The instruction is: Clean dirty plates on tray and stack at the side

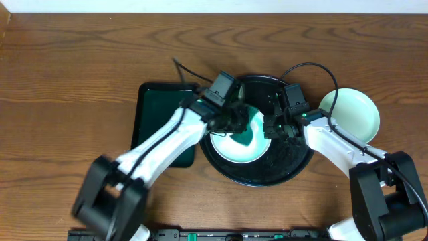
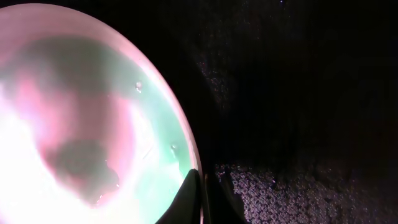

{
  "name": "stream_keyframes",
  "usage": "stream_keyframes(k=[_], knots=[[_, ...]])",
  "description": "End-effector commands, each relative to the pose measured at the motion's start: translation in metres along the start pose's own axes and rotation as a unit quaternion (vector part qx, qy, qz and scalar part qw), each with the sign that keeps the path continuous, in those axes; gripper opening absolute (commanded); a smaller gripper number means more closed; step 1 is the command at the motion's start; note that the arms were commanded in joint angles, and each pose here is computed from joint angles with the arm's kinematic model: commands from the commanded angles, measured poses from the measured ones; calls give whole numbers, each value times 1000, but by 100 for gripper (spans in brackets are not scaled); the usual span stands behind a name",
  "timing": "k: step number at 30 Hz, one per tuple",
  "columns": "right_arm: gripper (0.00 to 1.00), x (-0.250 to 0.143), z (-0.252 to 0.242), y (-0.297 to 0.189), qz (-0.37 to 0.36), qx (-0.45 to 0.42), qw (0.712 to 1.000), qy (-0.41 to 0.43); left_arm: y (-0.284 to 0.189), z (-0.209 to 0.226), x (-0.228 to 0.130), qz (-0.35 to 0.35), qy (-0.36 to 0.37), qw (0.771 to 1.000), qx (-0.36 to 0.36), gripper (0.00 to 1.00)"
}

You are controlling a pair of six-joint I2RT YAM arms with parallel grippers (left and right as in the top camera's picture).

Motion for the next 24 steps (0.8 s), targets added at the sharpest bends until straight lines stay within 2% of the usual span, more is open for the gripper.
stream_keyframes(k=[1,5,11,24], knots=[[1,-7,7,3,12,13,1000,-7,-27,2,10,-46,7,998,36,8],[1,-7,8,3,12,13,1000,-7,-39,12,10,-61,5,995,83,7],[1,-7,8,3,12,13,1000,-7,-39,37,1,-47,-4,985,165,7],[1,-7,8,3,12,13,1000,-7,-15,52,-9,-8,-11,983,186,7]])
Point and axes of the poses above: each gripper's point midway between its finger pads, its own y axis out along the fingers, its own z axis along the line the jaws close on, x = y × z, the point moved 4 cm from there along -y, back along the fingers, and after that the axes turned 12 degrees about y, right-handed, at the moved point
